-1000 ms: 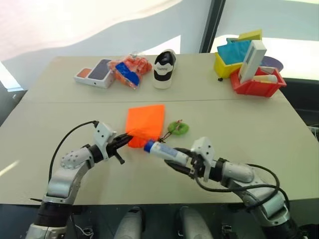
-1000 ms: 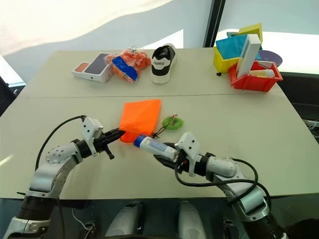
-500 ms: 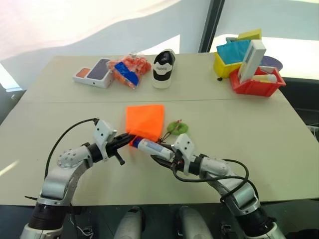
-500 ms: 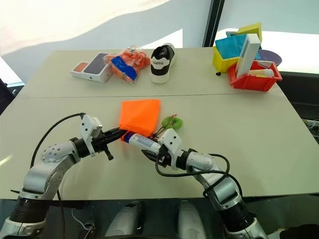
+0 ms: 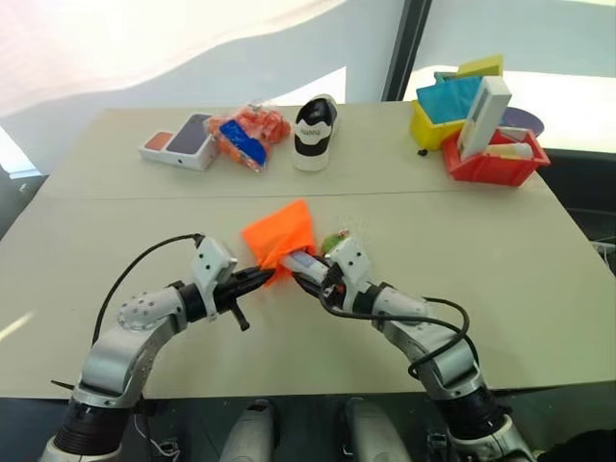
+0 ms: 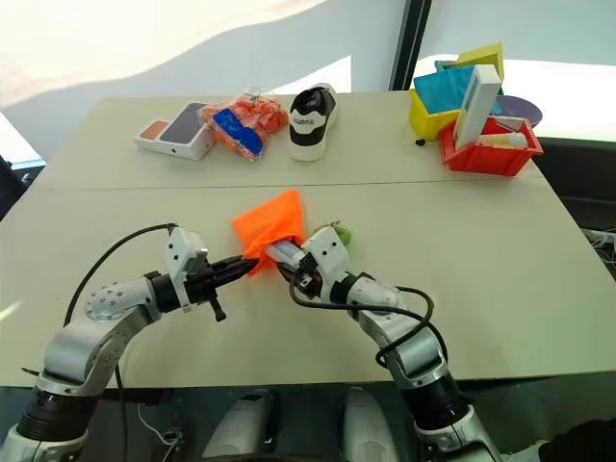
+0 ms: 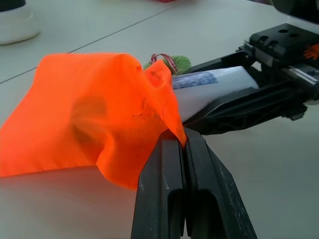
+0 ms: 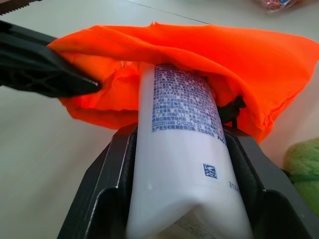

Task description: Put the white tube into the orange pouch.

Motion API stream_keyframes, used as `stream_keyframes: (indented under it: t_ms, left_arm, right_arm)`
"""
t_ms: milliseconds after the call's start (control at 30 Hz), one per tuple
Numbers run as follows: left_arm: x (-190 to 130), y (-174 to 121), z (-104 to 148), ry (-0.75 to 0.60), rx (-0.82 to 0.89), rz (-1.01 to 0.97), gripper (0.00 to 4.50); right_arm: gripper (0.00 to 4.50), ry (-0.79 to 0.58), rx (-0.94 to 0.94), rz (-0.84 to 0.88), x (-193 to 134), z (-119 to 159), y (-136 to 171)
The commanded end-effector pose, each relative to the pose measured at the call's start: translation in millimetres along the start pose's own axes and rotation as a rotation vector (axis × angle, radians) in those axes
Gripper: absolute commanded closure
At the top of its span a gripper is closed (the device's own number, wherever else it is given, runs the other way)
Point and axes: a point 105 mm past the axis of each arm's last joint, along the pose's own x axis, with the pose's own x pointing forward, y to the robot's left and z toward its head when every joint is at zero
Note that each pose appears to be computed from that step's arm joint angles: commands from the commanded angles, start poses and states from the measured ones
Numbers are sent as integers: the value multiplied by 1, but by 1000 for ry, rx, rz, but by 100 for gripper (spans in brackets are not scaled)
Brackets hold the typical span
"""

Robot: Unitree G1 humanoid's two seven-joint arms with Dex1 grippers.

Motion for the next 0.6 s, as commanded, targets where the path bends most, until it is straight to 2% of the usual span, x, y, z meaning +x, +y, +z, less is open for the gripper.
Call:
stream_keyframes:
  t_ms: [33, 133, 400, 500, 600]
  left_arm:
    - [4, -9, 8, -27, 16, -37, 450]
    - [5, -12, 6, -23, 10, -47, 450]
    - [-2, -12, 0, -6, -13, -40, 450]
    - [-4, -12, -2, -2, -15, -37, 450]
    - [-8, -7, -3, 2, -18, -10, 450]
  right_arm:
    - [236, -11, -48, -22, 16, 13, 4]
    - [236, 36, -50, -64, 28, 10, 2]
    - [236, 19, -13, -216, 44, 17, -15]
    - [236, 19, -13, -204, 46, 18, -14]
    - [236, -7, 14, -111, 47, 24, -3]
